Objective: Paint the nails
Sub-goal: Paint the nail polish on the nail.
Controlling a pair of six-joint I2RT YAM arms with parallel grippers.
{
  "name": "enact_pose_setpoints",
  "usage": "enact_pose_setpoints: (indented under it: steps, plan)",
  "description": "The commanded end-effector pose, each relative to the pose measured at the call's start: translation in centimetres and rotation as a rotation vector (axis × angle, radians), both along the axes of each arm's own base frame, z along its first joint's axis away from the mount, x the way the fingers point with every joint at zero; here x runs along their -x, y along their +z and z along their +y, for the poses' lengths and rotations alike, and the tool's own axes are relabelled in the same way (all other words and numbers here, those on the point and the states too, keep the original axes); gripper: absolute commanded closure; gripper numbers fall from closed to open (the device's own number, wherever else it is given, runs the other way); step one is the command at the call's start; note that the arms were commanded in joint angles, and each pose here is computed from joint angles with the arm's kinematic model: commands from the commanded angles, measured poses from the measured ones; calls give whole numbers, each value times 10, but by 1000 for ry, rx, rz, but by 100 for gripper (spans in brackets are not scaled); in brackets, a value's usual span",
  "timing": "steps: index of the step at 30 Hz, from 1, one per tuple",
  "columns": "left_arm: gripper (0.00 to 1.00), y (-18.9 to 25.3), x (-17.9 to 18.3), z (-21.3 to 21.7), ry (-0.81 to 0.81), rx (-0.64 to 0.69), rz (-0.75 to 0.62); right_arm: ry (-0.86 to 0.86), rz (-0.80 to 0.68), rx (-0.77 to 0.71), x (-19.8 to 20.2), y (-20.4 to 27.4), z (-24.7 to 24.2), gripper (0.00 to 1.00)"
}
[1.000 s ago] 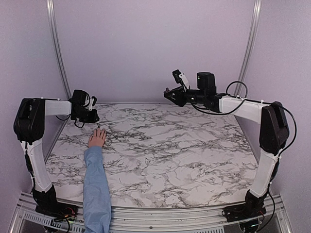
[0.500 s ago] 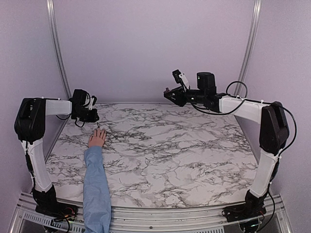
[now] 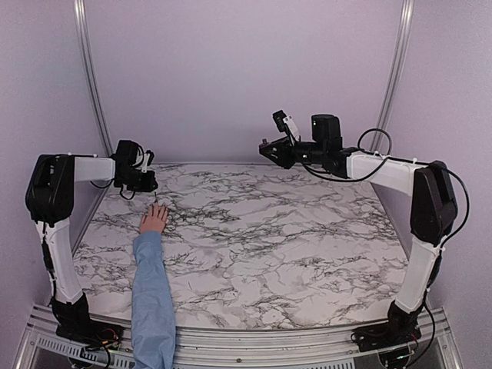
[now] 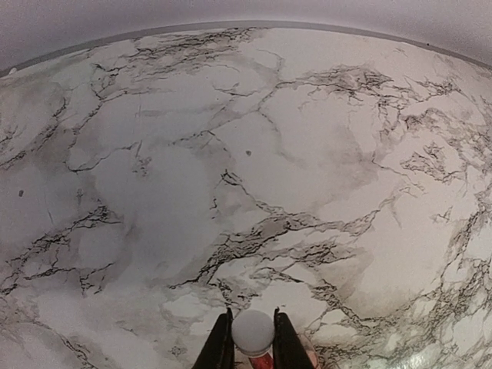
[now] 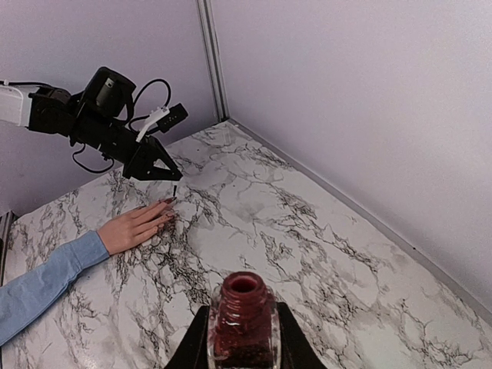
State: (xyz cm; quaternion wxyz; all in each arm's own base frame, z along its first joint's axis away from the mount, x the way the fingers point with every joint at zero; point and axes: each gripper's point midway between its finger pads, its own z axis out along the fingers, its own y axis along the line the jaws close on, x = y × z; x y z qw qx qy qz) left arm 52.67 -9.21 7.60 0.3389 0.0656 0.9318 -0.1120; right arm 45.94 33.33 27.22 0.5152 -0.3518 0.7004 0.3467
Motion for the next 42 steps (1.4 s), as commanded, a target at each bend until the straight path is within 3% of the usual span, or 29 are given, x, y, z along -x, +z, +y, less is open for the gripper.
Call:
enact_pose_setpoints:
  steps: [1, 12, 24, 42]
  plan:
    - [100, 0, -7, 0, 6, 2, 3, -7, -56, -19, -1, 25, -6, 100]
    - [100, 39, -7, -1, 15, 36, -61, -5, -61, -23, 4, 28, -8, 100]
    - [100, 24, 20, 1, 17, 23, -8, -2, -60, -27, 9, 29, -10, 100]
    - [100, 3, 12, -7, 7, 33, 33, -5, -61, -19, 7, 27, -9, 100]
